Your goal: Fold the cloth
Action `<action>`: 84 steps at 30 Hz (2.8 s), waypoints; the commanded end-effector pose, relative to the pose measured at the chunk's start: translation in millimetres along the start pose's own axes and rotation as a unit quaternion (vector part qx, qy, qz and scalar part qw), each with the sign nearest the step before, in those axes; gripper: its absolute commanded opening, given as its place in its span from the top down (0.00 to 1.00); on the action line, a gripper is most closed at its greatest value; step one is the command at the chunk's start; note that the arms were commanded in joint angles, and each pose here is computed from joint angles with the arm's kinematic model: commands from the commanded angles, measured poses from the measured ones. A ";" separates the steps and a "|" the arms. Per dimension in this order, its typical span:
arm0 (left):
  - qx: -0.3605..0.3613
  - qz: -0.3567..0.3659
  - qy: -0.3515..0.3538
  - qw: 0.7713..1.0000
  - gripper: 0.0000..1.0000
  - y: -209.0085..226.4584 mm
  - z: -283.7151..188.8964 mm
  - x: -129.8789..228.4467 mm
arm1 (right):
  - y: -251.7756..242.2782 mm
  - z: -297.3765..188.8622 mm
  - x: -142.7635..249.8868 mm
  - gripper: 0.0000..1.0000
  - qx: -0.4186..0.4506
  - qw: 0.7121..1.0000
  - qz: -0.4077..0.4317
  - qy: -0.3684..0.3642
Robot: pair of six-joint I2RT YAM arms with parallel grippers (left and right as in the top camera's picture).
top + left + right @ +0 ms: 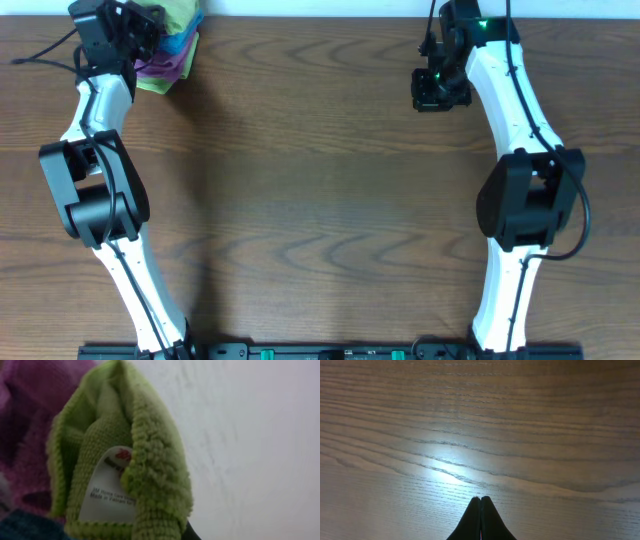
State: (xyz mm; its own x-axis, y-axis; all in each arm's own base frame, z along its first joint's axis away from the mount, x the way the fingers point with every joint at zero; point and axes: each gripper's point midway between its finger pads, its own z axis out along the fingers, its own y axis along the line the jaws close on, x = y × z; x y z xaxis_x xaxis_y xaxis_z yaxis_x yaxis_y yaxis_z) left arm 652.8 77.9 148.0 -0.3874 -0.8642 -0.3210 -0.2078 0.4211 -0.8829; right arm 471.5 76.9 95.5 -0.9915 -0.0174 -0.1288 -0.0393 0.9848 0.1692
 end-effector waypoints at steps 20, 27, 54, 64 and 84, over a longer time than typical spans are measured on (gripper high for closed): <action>0.004 0.010 0.020 1.000 0.05 2.2 -15.4 -13.8 | 5.2 -10.6 -4.0 0.98 0.001 1.000 -0.004 -0.015; -0.018 -0.001 0.037 0.999 0.05 5.8 -39.0 -20.4 | 5.3 -10.6 -5.5 0.98 0.001 1.000 -0.004 -0.018; -0.171 0.270 0.131 0.938 0.05 -82.9 -229.0 47.3 | -8.8 -124.4 15.2 0.30 0.075 0.991 -0.059 -0.095; -0.126 0.350 0.087 0.924 0.05 -161.0 -330.0 82.8 | 4.4 -228.3 69.3 0.01 0.070 0.980 -0.066 -0.175; -0.043 0.441 0.032 0.896 0.05 -155.7 -484.0 215.0 | 13.2 -270.3 256.2 0.01 0.052 0.947 -0.125 -0.291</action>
State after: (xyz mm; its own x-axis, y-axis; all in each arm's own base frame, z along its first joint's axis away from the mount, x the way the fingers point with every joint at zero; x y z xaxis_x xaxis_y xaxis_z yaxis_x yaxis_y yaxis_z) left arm 172.3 -39.5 380.9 -0.5034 -0.1851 -0.8440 0.1258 0.9507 -0.2835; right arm 190.1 41.0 324.9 -0.7377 -0.1829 -0.6499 -0.2237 0.9744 -0.0204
